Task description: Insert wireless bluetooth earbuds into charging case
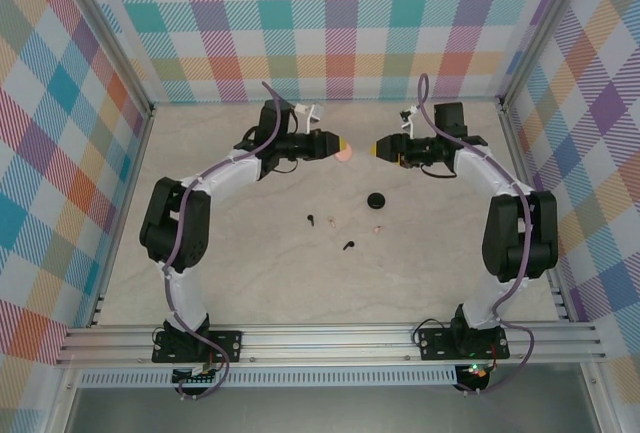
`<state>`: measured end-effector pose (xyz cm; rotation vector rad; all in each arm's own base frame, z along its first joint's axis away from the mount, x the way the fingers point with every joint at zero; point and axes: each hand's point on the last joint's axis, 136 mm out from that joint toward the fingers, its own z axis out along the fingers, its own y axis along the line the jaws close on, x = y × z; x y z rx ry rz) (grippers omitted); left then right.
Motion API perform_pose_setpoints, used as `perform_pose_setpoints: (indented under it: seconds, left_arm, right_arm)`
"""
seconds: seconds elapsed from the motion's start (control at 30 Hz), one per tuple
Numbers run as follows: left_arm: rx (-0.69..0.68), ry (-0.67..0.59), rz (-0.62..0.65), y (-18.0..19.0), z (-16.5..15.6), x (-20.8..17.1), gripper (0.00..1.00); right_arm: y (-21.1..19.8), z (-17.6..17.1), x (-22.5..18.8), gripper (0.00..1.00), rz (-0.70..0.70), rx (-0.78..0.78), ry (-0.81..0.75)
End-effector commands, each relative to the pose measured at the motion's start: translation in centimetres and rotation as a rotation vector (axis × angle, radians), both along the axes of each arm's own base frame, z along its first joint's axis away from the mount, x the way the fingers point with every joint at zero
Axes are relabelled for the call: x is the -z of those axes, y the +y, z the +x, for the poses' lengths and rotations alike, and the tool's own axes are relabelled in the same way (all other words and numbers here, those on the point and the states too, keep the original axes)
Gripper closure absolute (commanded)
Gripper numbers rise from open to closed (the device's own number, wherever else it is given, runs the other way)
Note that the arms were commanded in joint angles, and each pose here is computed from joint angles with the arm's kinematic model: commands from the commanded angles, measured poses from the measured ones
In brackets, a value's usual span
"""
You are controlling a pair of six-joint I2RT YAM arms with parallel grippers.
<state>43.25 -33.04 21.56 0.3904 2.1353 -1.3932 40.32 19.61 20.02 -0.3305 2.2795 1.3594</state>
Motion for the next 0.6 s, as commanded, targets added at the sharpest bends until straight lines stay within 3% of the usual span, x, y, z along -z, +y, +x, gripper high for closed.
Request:
perform_pose_setpoints:
  seconds: [0.0,0.27,0.57]
  left_arm:
    - [0.094,-0.096,-0.032,0.2,-2.0,-3.5,0.78]
    - [0.143,-0.143,-0.099,-0.1,-3.3,-6.8,0.77]
    - [0.174,-0.16,-0.112,-0.7,-4.4,-7.8,0.77]
  right_arm:
    - [1.4,-1.7,-4.8,0.42,0.111,-0.136,-0.137]
    - [3.3,-2.6,-6.0,0.4,0.164,-0.228,-0.157]
    - [5.3,-3.3,-6.8,0.43,0.193,-0.309,-0.169]
